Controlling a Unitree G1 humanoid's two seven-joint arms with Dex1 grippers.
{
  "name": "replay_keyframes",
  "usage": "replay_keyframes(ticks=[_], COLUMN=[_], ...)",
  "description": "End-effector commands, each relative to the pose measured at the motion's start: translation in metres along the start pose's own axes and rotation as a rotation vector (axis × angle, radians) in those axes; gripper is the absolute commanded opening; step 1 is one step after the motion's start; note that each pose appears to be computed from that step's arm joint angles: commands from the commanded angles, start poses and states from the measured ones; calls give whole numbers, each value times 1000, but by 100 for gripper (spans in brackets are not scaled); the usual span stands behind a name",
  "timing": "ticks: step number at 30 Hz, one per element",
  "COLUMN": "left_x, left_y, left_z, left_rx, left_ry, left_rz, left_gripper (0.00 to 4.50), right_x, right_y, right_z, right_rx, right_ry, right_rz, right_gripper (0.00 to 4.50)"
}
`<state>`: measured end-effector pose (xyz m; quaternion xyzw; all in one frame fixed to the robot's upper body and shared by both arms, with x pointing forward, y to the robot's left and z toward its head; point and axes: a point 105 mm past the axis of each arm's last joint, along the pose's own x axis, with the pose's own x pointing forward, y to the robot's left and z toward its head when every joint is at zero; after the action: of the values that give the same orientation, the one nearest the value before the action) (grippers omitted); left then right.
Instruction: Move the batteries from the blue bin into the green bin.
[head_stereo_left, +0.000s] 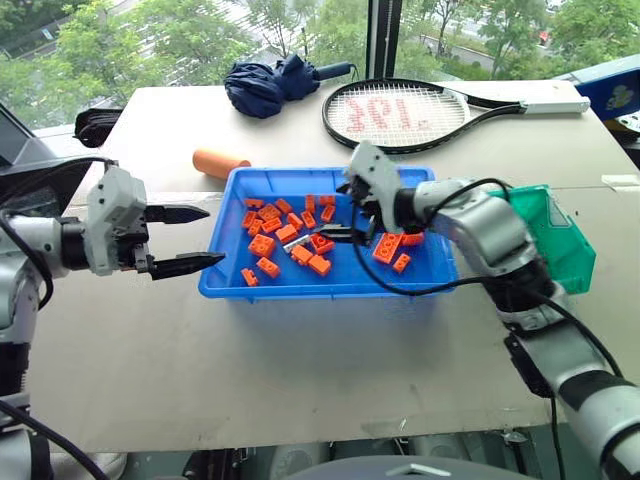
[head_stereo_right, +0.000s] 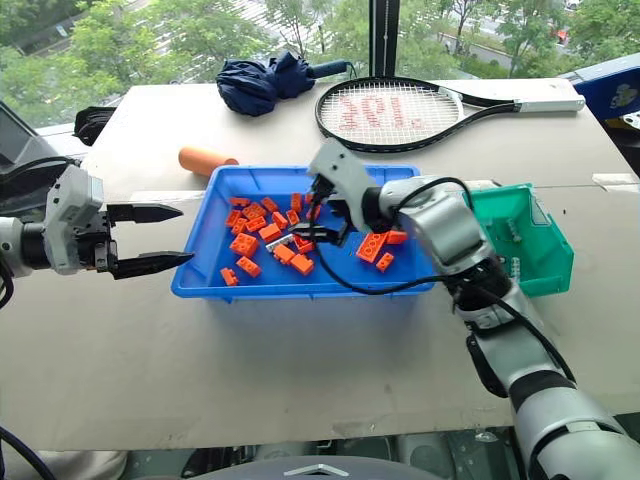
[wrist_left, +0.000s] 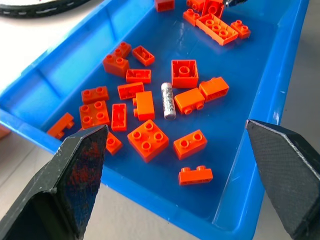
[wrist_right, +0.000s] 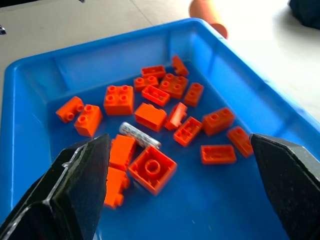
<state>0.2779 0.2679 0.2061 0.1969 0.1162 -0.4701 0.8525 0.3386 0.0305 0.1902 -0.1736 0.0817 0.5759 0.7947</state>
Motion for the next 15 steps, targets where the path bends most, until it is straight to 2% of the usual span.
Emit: replay_keyframes(ticks=[1,5,11,15], left_x=[-5,3,15,16], left_y=[-1,-3,-5,-4], left_z=[16,25,31,34], left_rx=[70,72,86,86], left_ry=[-17,-36,-39,-39], left_rz=[31,26,6,-4], left_gripper=[450,450,450,450], right_x=[18,20,24,44], right_y=[8,12,20,22], right_z=[18,24,16,11], right_rx=[-90,-79,-90,-84], right_ry=[-40,-63,-35,12], right_rz=[34,67,107,117], right_gripper=[445,445,445,445])
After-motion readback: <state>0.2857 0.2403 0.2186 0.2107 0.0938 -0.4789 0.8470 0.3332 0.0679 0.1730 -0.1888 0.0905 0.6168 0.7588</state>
